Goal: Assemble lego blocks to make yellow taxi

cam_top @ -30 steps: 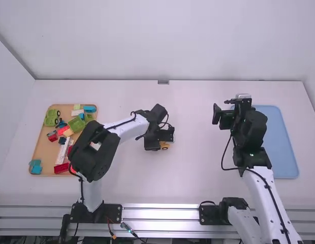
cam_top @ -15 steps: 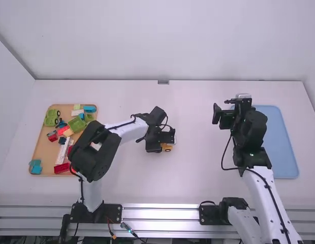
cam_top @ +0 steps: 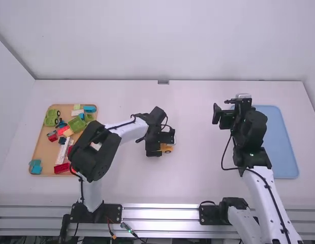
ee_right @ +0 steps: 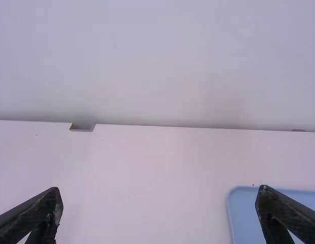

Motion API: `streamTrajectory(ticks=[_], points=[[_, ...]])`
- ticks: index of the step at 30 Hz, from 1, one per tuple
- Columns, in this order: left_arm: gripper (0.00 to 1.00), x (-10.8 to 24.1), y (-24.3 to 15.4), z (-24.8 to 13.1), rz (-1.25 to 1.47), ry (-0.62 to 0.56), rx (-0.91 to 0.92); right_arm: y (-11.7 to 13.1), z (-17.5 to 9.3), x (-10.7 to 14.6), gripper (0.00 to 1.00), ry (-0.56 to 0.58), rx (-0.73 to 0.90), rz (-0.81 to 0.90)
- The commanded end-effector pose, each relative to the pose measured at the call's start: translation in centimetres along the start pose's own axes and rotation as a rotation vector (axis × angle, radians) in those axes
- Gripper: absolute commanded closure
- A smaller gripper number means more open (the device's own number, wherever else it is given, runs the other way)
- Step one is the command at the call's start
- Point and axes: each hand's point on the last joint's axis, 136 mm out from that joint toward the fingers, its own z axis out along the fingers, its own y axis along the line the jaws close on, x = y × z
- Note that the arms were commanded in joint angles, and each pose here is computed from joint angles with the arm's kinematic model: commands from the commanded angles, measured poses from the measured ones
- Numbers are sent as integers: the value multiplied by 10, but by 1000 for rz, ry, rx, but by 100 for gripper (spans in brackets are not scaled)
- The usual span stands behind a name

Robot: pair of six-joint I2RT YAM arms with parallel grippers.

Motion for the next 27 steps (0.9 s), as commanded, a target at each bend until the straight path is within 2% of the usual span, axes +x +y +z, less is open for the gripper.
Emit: streamTrajectory(ticks=[1, 7, 11, 15, 17, 18, 20, 21, 22, 23, 25, 27], points=[[1, -2, 0, -8, -4, 2, 11, 0, -2, -19, 1, -40, 1, 0], [1, -5, 20, -57, -81, 0, -37, -1, -2, -22, 1, -50, 2, -1], [1, 25, 50, -95, -250, 39, -168, 0, -2, -22, 1, -50, 2, -2], [1, 75, 76, -133, -482, 51, -283, 0, -2, -22, 1, -50, 2, -1], [1, 114, 90, -150, -654, 54, -336, 0, -2, -22, 1, -51, 2, -1], [1, 140, 99, -159, -787, 64, -385, 0, -2, -22, 1, -50, 1, -2], [1, 168, 108, -169, -979, 63, -451, 0, -2, -22, 1, -50, 0, -1], [1, 196, 114, -177, -1170, 56, -509, 0, -2, -22, 1, -50, 0, -2], [1, 196, 114, -177, -1170, 56, -509, 0, -2, -22, 1, -50, 0, -2], [1, 229, 114, -186, -1354, 50, -553, 0, -2, -22, 1, -50, 0, -1], [1, 262, 108, -193, -1520, 36, -561, 0, -2, -23, 1, -53, -2, -2], [1, 274, 104, -196, -1604, 27, -565, 0, -2, -23, 1, -55, -2, -1]])
